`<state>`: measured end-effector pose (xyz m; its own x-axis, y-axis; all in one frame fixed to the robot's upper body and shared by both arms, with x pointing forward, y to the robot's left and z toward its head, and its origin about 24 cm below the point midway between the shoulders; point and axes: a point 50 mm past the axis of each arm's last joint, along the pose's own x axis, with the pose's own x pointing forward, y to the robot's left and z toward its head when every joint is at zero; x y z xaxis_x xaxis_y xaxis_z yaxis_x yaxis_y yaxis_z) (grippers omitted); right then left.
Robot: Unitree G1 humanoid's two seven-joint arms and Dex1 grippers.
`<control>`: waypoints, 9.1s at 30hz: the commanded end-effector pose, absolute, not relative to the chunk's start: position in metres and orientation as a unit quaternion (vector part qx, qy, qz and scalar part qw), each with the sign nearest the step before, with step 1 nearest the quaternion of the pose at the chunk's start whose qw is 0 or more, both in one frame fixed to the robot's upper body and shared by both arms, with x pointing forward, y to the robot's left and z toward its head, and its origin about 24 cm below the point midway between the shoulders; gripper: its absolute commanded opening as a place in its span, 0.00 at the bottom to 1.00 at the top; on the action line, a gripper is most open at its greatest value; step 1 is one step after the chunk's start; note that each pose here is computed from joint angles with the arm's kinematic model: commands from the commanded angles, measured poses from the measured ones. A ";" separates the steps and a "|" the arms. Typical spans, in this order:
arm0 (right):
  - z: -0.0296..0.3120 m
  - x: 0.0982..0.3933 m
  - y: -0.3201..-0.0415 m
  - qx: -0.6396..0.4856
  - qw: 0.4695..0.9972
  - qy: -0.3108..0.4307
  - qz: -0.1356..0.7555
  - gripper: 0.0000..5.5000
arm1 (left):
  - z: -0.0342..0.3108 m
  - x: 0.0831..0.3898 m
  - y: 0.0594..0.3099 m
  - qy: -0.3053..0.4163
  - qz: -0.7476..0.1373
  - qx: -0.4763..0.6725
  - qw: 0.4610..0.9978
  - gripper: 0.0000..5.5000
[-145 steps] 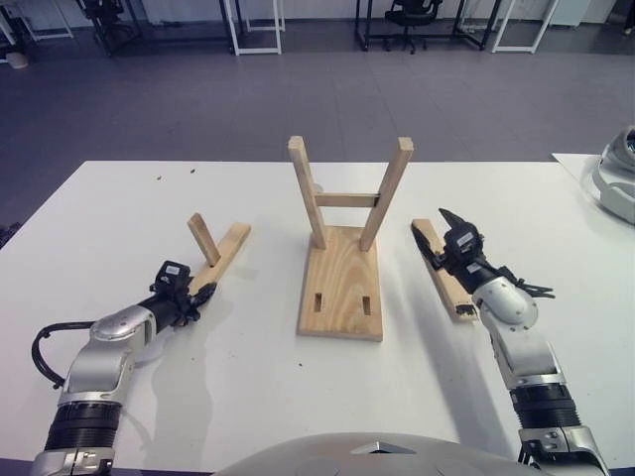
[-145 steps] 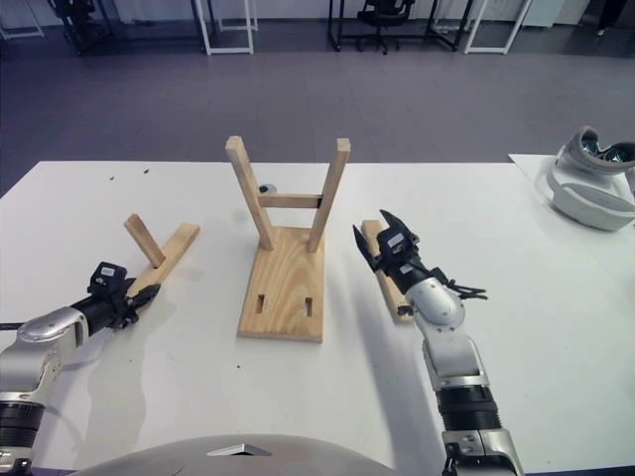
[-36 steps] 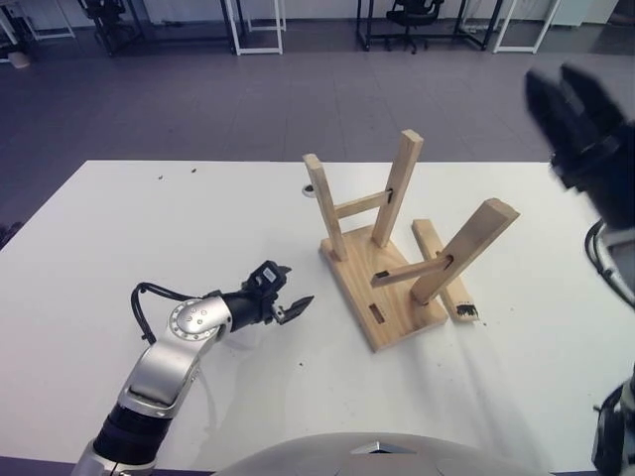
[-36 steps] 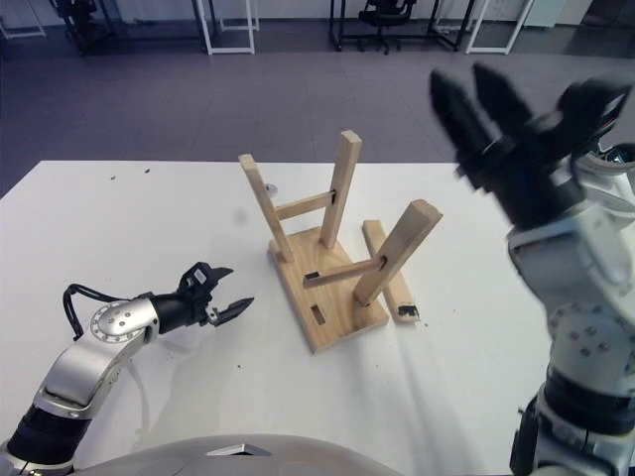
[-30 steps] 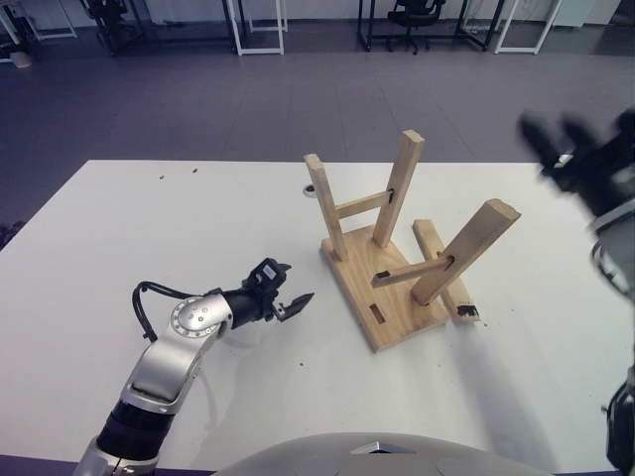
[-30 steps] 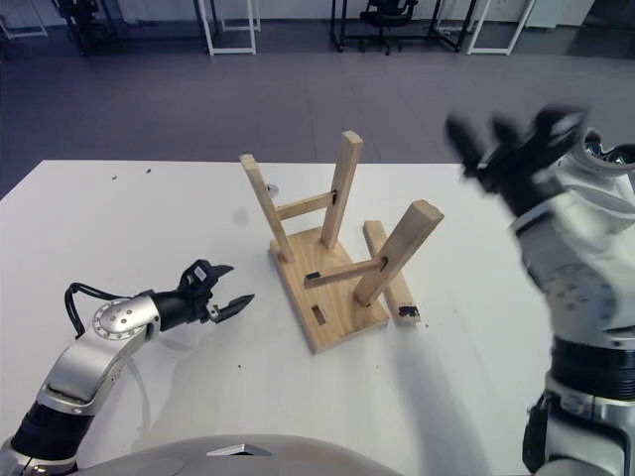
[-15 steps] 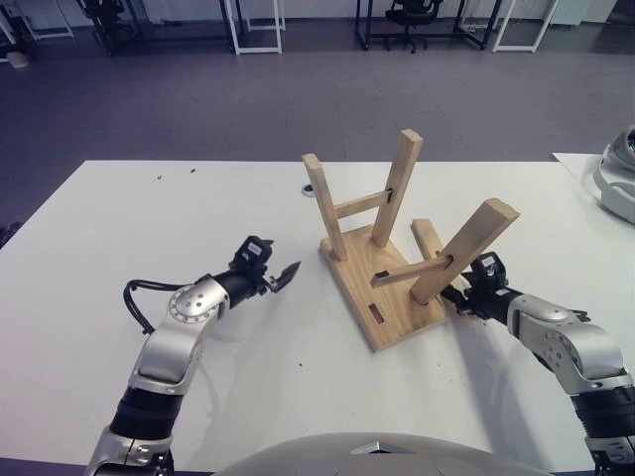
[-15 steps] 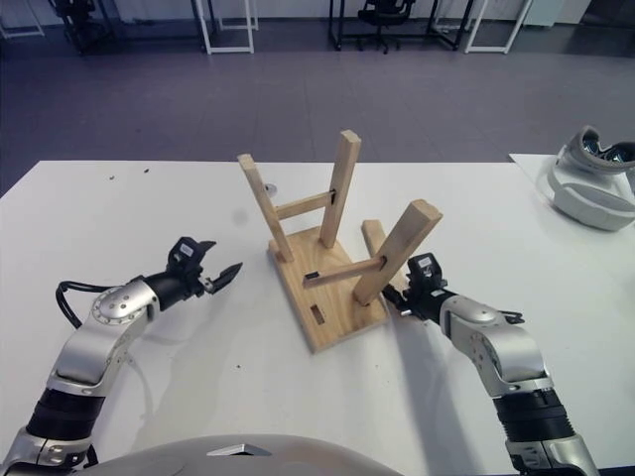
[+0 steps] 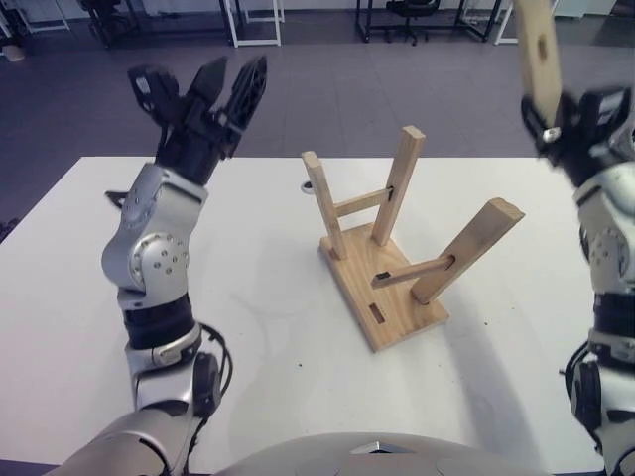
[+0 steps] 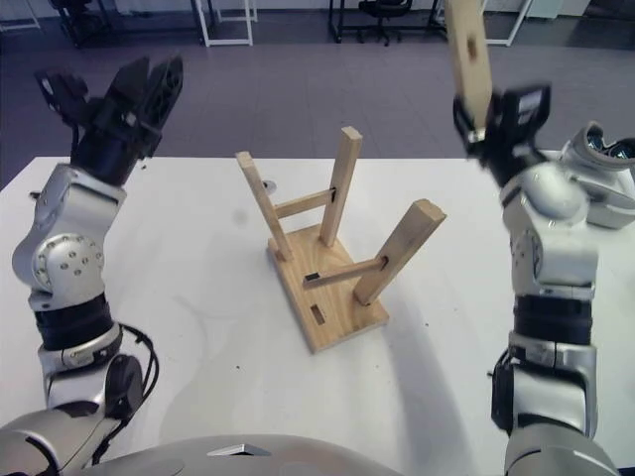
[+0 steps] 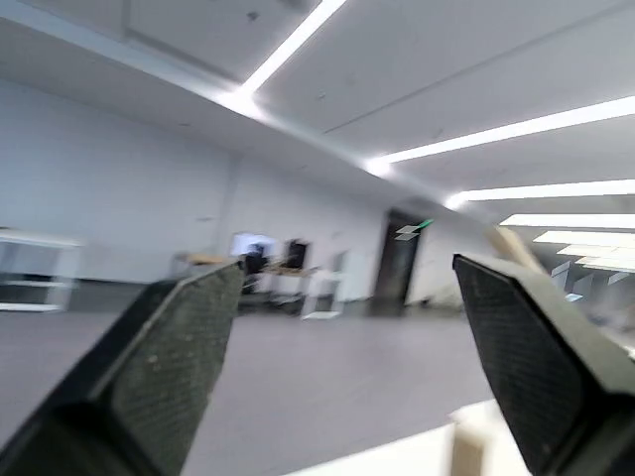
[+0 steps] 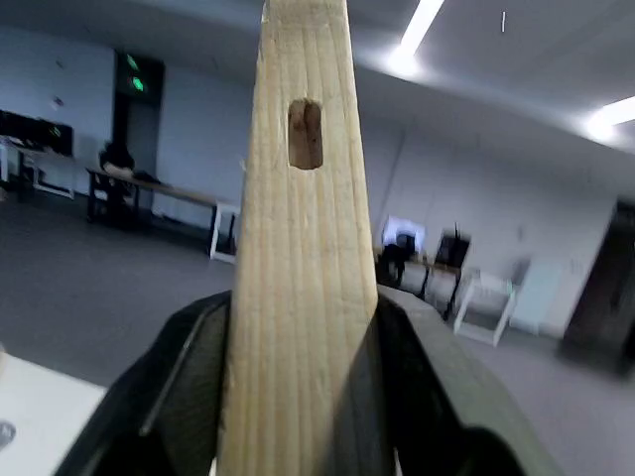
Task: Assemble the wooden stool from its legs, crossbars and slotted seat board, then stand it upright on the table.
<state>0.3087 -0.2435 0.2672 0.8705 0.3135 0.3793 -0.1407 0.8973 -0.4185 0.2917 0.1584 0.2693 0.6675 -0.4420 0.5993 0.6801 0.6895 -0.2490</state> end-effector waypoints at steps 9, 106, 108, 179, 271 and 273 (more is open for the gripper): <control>0.282 0.272 -0.117 -0.283 0.800 -0.368 0.381 0.38 | 0.311 0.288 0.121 -0.249 -0.438 -0.337 0.795 0.75; 0.037 0.235 -0.146 -0.368 0.838 0.026 0.403 0.57 | 0.122 0.222 0.154 0.127 -0.083 -0.080 0.985 0.19; 0.038 0.236 -0.145 -0.369 0.838 0.024 0.402 0.57 | 0.123 0.223 0.152 0.125 -0.084 -0.072 0.986 0.19; 0.175 0.180 -0.141 -0.082 0.961 0.008 0.263 0.57 | 0.152 0.187 0.111 0.041 -0.252 -0.102 0.961 0.67; 0.018 0.216 -0.214 -0.254 0.849 0.218 0.409 0.57 | 0.014 0.223 0.165 0.185 -0.351 0.096 0.913 0.67; 0.019 0.216 -0.208 -0.250 0.851 0.215 0.410 0.57 | 0.016 0.215 0.152 0.181 -0.382 0.083 0.902 0.67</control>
<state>0.2249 -0.2246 0.0325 0.6310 0.5533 -0.5438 -0.7651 0.5598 -0.3182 0.2250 0.1814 0.0161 0.7267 -0.5455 -0.4176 0.6287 0.7731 0.0842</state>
